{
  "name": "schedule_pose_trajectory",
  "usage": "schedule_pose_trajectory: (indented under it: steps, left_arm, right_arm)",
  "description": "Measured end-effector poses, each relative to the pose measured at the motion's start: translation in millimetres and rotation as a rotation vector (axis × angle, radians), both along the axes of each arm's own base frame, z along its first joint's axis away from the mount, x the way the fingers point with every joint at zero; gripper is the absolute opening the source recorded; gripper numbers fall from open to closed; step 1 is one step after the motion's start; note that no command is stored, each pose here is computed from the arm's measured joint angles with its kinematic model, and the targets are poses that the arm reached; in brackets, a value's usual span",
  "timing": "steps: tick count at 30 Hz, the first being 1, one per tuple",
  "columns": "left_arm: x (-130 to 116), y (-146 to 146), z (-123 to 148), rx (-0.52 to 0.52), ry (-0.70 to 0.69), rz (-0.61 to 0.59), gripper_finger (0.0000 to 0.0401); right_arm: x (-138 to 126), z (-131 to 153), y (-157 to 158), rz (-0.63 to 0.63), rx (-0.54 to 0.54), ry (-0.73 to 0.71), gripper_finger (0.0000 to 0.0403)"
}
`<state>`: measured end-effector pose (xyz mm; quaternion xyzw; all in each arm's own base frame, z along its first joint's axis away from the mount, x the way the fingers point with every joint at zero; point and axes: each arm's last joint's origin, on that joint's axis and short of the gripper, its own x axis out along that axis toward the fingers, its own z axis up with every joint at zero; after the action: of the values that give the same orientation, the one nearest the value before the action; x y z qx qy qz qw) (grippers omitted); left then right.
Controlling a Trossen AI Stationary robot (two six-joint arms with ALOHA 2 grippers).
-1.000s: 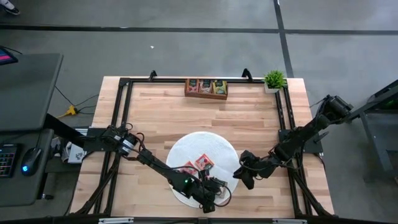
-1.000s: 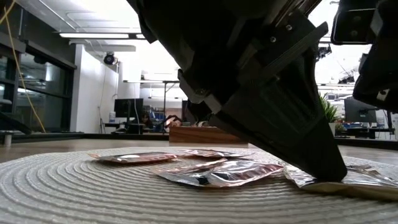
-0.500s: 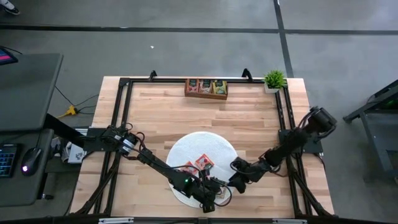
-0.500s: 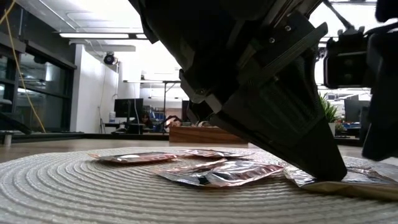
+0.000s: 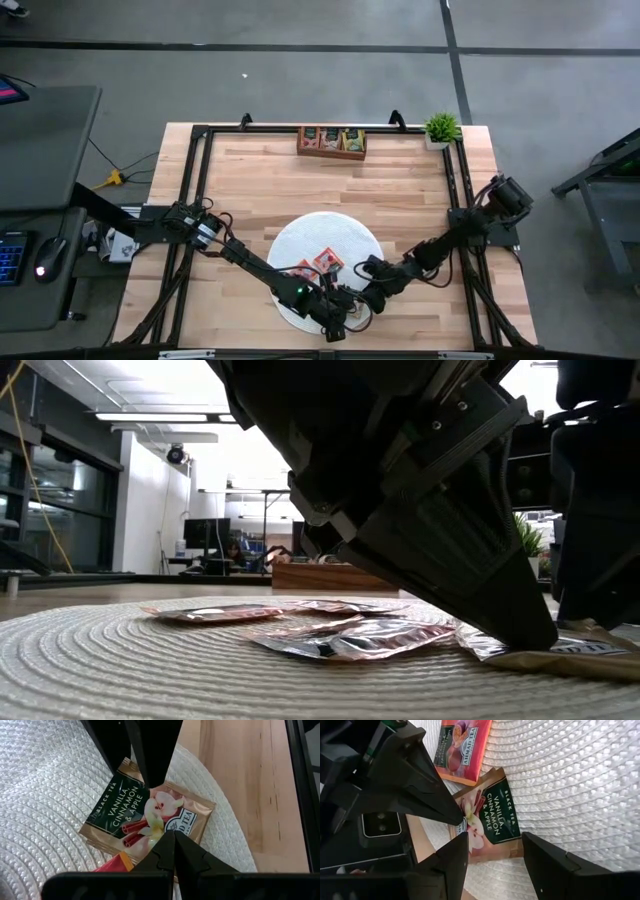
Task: Pick & Place Tea
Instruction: Put the brown tea bag into the middle section of the wooden organizer
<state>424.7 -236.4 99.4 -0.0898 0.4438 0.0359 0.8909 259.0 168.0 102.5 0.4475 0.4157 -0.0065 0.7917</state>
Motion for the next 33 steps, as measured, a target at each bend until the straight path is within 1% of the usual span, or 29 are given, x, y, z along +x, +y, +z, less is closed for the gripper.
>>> schedule_pose_trajectory:
  steps: [8,11,15,22,23,26,33]
  left_arm:
    - [0.3,0.1,0.1,0.004,-0.004,-0.002,0.0000]
    - [0.3,0.1,0.1,0.010,-0.005,-0.012,0.0000]
    - [0.3,0.1,0.0,0.011,-0.004,-0.012,0.0000]
    - [0.6,0.4,-0.1,0.010,-0.005,-0.011,0.0000]
    - [0.6,0.4,0.0,0.010,-0.006,-0.011,0.0000]
    - [0.8,0.5,0.0,0.018,-0.007,-0.023,0.0000]
    - [1.2,0.6,4.4,0.063,-0.017,-0.106,0.0000]
  right_arm:
    - [5.2,3.9,2.4,0.038,0.008,0.006,0.0179]
    - [5.5,3.8,2.2,0.037,0.004,0.012,0.0165]
    - [4.6,2.5,1.3,0.035,-0.003,0.025,0.0123]
    - [4.0,1.0,0.0,0.041,-0.012,0.035,0.0017]
    - [4.1,1.0,0.0,0.048,-0.015,0.032,0.0009]
    - [4.1,1.0,-0.2,0.055,-0.015,0.034,0.0010]
    - [4.2,0.7,-0.8,0.073,-0.020,0.036,0.0002]
